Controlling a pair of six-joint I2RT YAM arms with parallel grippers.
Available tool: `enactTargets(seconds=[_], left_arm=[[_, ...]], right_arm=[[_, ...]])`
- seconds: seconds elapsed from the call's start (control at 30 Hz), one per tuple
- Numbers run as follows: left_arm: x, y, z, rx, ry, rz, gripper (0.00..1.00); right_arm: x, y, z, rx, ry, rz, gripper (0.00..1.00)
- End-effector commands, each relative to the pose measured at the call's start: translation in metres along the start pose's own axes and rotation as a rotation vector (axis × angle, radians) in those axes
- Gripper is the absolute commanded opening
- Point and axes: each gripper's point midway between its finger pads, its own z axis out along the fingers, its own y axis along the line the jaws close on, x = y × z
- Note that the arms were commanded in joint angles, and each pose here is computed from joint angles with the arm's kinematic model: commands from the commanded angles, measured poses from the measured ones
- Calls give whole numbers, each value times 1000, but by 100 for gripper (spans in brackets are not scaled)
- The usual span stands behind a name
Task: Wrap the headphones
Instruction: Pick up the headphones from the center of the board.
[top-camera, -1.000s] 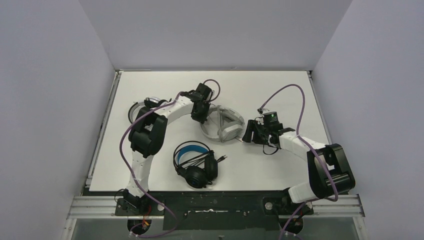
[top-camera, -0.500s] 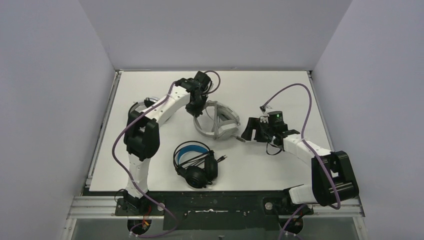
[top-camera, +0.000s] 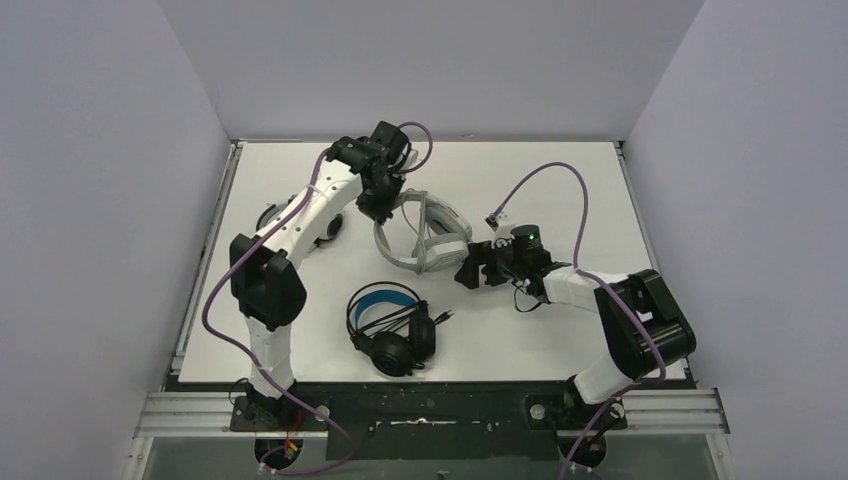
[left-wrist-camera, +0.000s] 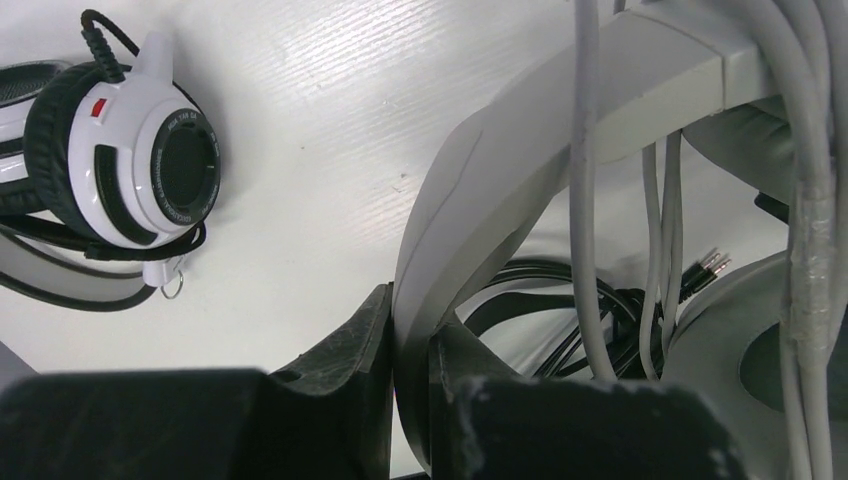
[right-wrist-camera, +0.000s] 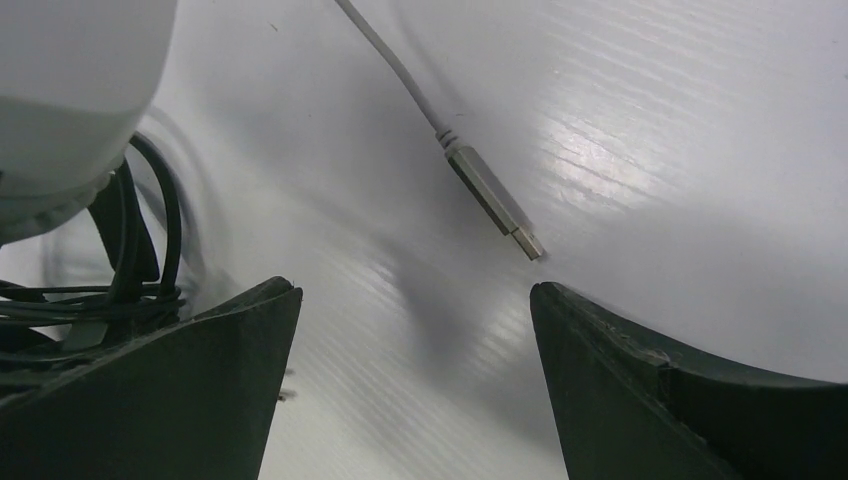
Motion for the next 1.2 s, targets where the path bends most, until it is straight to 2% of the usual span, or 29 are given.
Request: enactTargets(seconds=[0.0,0.23,0.4,0.53,0.67,0.93,1.07,1.17], left_arm=[[-30,-29,-60,169,-168,-14,0],[-34,-25,-86,188,-222,-13,0],[-32,-18,-86,170,-214,0,0],[-32,-25,-93,223,-219,1,0],[-30,-36,-112,292,-240,12,0],[-21,-40,-136,329,-265,26,0],[-19,-45,-142,355,-270,33,0],[-16,-50,-143,377,-267,42,0]], right_arm=[[-47,8,13,-35,-152,-115,88],[-64,3,-9,-111,-280,28,87],[-61,12,-37,-97,-284,9,87],[-65,9,-53,-63,-318,-46,88],[-81,15,-34,-152,-307,-83,89],[-117,43,11,-362,-348,-164,89],[-114,52,33,-352,-324,-222,89],[-124,61,39,-397,-354,-224,89]])
